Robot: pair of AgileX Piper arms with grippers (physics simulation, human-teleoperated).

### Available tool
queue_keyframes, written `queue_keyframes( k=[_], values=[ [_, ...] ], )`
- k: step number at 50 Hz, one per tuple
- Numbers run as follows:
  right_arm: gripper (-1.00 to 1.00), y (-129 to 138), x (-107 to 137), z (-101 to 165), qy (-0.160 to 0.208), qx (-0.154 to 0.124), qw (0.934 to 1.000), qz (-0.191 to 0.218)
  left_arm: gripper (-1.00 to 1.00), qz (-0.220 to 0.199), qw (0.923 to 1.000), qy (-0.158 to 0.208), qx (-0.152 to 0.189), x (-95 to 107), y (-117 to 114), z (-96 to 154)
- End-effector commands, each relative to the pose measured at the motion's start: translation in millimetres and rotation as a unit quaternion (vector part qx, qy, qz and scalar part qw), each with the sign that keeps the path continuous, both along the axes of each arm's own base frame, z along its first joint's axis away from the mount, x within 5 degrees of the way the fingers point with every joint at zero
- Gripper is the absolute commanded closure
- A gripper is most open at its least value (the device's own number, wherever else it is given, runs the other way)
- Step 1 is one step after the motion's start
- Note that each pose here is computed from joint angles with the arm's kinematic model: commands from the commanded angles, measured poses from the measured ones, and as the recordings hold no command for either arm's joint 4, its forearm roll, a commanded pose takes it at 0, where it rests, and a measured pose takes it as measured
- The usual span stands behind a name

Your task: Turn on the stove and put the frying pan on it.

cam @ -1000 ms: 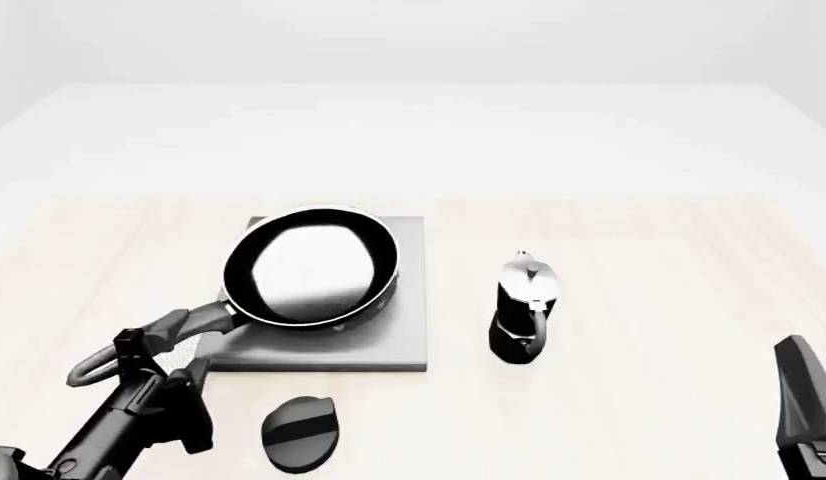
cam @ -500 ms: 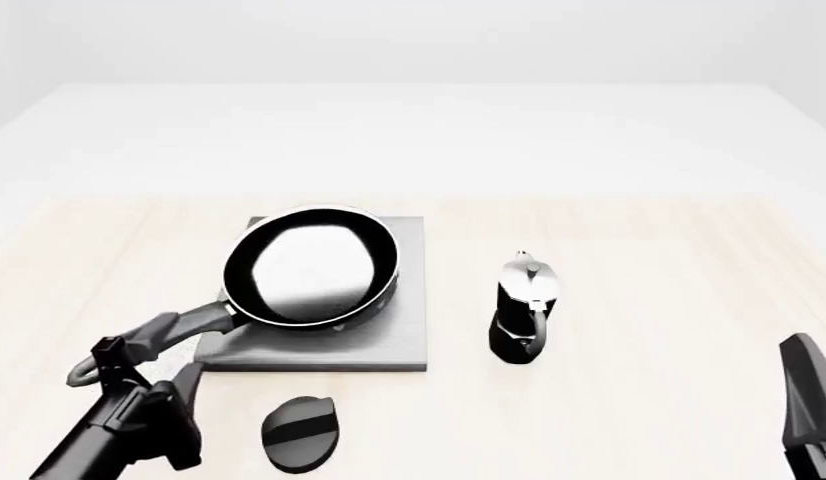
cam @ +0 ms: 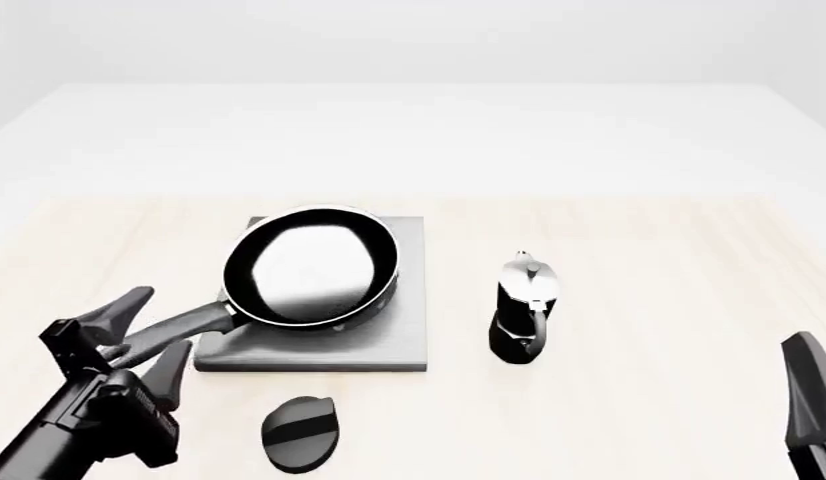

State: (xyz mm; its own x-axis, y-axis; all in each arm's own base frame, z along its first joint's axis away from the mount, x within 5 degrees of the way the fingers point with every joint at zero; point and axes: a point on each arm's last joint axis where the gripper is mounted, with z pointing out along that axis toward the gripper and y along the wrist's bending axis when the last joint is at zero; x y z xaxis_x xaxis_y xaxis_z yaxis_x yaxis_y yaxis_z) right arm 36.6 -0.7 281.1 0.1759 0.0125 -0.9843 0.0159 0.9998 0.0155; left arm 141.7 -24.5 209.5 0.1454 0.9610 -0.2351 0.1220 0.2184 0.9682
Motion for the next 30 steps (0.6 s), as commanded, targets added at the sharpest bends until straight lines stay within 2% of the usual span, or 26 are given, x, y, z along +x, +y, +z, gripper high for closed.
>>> queue_keyframes(
  k=[1, 4, 6, 10, 12, 18, 19, 21, 22, 25, 30],
  values=[
    [-1.0, 0.3, -0.6, 1.5, -0.001, -0.001, 1.0, 0.003, -1.0, 0.0, 0.9996, -0.019, -0.02, -10.6, 1.4, 21.7],
    [-1.0, 0.3, -1.0, 2.5, -0.002, -0.001, 1.0, 0.004, -1.0, 0.006, 0.9992, -0.024, -0.03, -11.4, 3.3, 28.9],
    [-1.0, 0.3, -1.3, 3.0, -0.002, -0.002, 1.0, 0.004, -1.0, 0.015, 0.9981, -0.03, -0.051, -11.8, 5.4, 39.8],
    [-1.0, 0.4, -2.1, 4.8, -0.003, -0.001, 1.0, 0.005, -1.0, 0.019, 0.9958, -0.033, -0.083, -20.1, 7.5, 51.0],
    [-1.0, 0.5, -1.9, 4.5, -0.003, -0.002, 1.0, 0.006, -1.0, 0.018, 0.9958, -0.036, -0.083, -22.7, 7.7, 50.7],
    [-1.0, 0.6, -2.6, 6.0, -0.004, -0.003, 1.0, 0.008, -1.0, 0.025, 0.9907, -0.046, -0.126, -35.9, 11.1, 72.1],
    [-1.0, 0.7, -3.1, 7.0, -0.005, -0.003, 0.9999, 0.009, -1.0, 0.026, 0.9887, -0.056, -0.137, -39.8, 12.0, 79.2],
    [-1.0, 0.7, -3.0, 7.1, -0.006, -0.003, 0.9999, 0.009, -1.0, 0.025, 0.9885, -0.055, -0.139, -42.8, 12.2, 80.2],
    [-1.0, 0.8, -3.2, 7.5, -0.006, -0.004, 0.9999, 0.01, -1.0, 0.029, 0.986, -0.059, -0.153, -45.0, 13.4, 86.2],
    [-1.0, 0.7, -3.9, 9.1, -0.007, -0.003, 0.9999, 0.01, -1.0, 0.03, 0.9852, -0.059, -0.158, -48.0, 14.0, 88.0],
    [-1.0, 0.8, -5.0, 11.6, -0.01, -0.003, 0.9999, 0.011, -1.0, 0.036, 0.9754, -0.069, -0.206, -62.1, 17.1, 104.8]
  ],
)
